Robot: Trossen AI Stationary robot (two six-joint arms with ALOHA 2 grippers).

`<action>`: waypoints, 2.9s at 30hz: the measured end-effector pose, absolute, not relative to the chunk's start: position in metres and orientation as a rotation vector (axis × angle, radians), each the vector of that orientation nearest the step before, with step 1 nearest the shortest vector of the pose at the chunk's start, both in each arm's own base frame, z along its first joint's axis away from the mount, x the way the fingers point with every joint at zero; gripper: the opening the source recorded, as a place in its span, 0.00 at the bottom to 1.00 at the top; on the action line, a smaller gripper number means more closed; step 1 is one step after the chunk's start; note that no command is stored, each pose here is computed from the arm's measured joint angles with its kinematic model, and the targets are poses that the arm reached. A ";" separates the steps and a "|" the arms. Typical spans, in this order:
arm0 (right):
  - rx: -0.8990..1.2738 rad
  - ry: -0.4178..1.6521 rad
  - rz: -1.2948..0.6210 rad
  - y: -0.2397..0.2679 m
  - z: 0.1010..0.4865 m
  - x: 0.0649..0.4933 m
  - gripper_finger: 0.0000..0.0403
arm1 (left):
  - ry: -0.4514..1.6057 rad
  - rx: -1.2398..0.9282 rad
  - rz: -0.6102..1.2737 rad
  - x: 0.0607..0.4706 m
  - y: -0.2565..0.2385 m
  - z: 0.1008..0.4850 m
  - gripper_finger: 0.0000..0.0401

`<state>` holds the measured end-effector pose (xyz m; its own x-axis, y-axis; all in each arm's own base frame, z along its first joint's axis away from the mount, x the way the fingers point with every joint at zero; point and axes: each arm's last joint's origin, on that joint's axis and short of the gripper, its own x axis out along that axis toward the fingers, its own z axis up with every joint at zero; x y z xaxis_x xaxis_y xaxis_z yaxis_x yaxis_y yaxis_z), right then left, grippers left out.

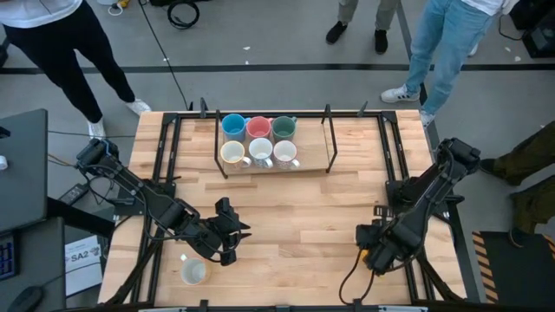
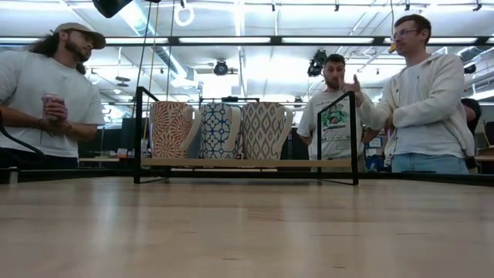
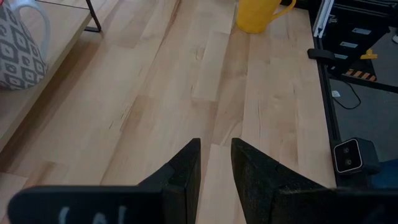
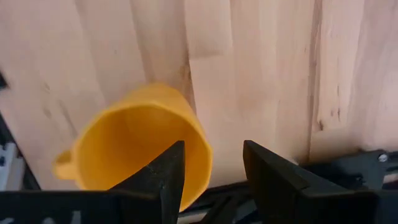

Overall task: Place coffee mugs
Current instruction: Put the yellow mug on the shelf

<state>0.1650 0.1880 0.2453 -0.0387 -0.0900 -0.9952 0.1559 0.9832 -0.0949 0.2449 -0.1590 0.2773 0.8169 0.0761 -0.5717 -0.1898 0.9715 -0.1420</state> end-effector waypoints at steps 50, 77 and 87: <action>-0.051 1.527 0.096 0.143 0.219 0.217 0.07 | 0.598 -0.196 0.145 0.245 -0.159 0.277 0.24; -0.948 1.409 0.824 0.083 0.224 0.363 0.08 | 0.597 -0.198 0.145 0.245 -0.159 0.277 0.24; -1.244 1.432 0.894 0.092 0.209 0.379 0.09 | 0.598 -0.197 0.145 0.245 -0.159 0.277 0.24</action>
<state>0.3795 0.0922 0.2094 0.0263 -0.2404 -0.9703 -0.9772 0.1985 -0.0757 0.2451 -0.1589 0.2773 0.8173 0.0786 -0.5709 -0.1921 0.9711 -0.1413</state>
